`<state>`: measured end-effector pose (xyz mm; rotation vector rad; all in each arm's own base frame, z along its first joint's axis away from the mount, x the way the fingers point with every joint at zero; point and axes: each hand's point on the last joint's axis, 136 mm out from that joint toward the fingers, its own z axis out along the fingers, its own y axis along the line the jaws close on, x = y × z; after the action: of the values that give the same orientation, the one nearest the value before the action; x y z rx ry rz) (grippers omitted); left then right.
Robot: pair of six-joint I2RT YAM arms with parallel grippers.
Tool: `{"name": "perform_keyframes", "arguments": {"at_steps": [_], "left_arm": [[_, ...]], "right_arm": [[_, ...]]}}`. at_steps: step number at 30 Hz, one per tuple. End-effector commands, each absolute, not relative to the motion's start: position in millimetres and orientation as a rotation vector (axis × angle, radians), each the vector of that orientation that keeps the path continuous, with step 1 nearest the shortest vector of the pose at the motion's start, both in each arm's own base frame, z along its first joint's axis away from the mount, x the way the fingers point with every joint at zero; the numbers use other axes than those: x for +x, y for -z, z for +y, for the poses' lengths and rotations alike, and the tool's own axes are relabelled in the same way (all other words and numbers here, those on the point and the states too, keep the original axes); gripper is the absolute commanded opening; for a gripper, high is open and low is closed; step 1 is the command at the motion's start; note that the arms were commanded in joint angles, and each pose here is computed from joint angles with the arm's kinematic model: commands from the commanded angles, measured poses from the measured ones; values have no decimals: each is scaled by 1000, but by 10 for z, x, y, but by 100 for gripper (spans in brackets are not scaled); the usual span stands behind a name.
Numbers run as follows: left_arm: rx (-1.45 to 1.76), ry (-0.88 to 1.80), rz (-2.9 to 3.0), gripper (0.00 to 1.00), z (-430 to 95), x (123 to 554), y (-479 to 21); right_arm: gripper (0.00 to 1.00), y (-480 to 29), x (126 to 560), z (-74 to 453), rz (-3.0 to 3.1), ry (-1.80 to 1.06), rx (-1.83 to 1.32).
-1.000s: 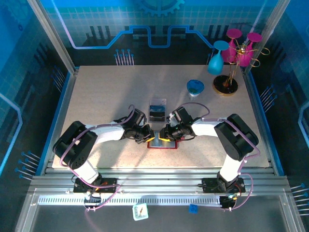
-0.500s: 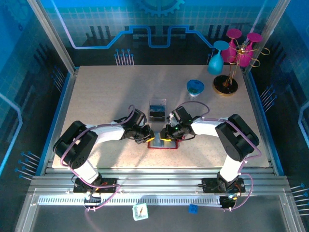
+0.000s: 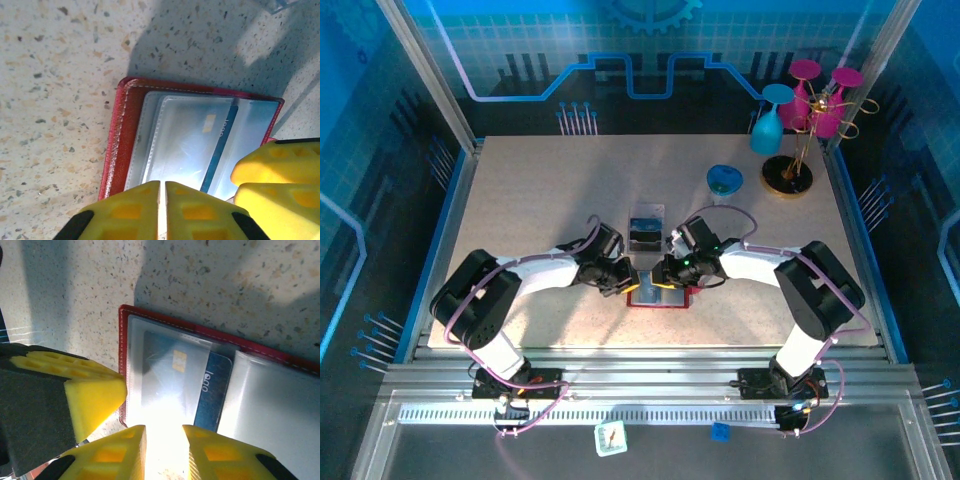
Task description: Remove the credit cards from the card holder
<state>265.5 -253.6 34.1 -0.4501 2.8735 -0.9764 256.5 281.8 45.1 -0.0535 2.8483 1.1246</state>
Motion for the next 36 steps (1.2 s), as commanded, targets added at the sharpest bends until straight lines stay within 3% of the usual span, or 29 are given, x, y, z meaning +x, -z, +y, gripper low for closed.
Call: {"name": "perform_keyframes", "arguments": {"at_steps": [1, 36], "left_arm": [[-368, 910, 2888, 8, -2524, 2673, -428], [-332, 738, 2979, 6, -2479, 2561, -283]], "right_arm": [[25, -564, 2552, 2829, 2833, -1138, -83], [26, -286, 2490, 2708, 2904, -1175, -48]]}}
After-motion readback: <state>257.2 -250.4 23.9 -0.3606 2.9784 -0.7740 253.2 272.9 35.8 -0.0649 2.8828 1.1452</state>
